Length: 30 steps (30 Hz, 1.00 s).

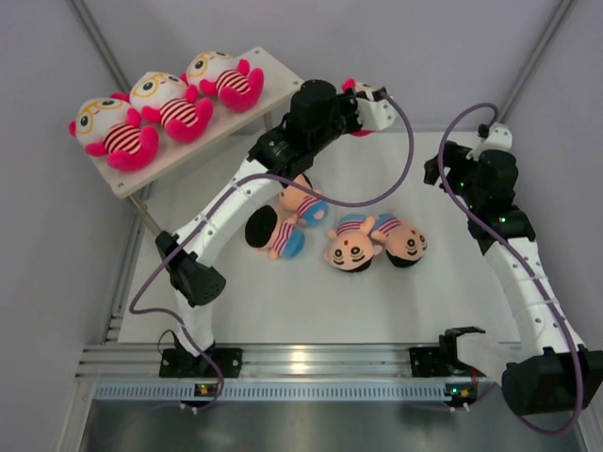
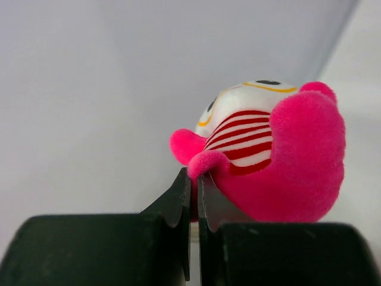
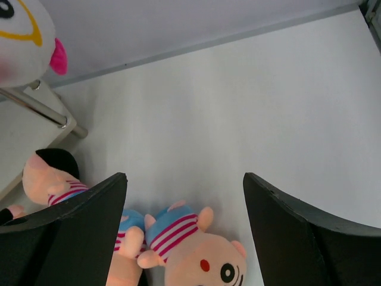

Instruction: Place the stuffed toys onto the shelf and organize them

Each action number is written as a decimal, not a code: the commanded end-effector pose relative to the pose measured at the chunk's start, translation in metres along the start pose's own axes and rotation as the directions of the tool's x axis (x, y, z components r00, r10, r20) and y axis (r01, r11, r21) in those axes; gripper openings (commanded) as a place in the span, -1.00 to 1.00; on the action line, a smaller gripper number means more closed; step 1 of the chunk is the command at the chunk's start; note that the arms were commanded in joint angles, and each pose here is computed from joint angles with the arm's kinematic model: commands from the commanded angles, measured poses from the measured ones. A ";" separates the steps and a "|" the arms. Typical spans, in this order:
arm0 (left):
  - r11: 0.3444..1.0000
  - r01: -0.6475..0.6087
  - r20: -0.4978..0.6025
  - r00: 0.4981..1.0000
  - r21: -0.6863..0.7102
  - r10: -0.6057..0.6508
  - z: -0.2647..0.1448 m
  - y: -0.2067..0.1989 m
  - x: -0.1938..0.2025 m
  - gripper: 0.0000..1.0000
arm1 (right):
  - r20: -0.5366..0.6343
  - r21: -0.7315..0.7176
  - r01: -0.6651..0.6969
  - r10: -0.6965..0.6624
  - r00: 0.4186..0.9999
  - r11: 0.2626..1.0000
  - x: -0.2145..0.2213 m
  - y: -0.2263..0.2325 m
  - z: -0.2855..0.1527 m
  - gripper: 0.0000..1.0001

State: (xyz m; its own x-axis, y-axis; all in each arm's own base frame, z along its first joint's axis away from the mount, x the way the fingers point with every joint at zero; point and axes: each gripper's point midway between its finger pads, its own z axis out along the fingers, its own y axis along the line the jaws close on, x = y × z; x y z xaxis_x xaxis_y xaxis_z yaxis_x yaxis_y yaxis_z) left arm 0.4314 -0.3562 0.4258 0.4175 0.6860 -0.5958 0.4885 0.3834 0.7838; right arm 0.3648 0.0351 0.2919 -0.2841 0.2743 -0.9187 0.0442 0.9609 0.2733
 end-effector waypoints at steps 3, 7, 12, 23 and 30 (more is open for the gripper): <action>0.796 0.086 0.195 0.980 -0.599 0.041 -0.023 0.147 -0.061 -1.00 | 0.067 0.005 -0.035 0.035 0.997 0.999 -0.019 0.002 -0.007 0.58; 0.750 0.105 0.139 0.990 -0.653 -0.019 -0.013 0.159 -0.026 -1.00 | 0.054 0.014 -0.032 0.031 0.998 0.999 -0.012 -0.001 -0.007 0.58; 0.666 0.102 0.027 0.992 -0.739 -0.122 -0.018 0.167 0.029 -1.00 | 0.052 0.019 -0.020 0.019 0.998 1.000 -0.009 -0.004 -0.010 0.58; 0.620 0.106 -0.052 0.972 -0.778 -0.231 -0.052 0.178 0.072 -1.00 | 0.042 0.017 -0.019 0.018 0.999 1.000 0.001 -0.006 -0.010 0.58; 0.605 0.091 -0.140 0.936 -0.791 -0.324 -0.072 0.164 0.117 -1.00 | 0.037 0.024 0.001 -0.002 0.999 1.000 0.005 -0.009 -0.012 0.58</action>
State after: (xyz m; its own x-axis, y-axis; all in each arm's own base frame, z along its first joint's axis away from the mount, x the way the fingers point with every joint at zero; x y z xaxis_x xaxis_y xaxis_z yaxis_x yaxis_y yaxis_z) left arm 0.5325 -0.2039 0.4656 0.1105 0.6728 -0.7315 -0.1918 0.7366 0.6485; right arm 0.3529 0.0313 0.2724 -0.3048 0.2833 -0.9093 0.0726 0.9589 0.2744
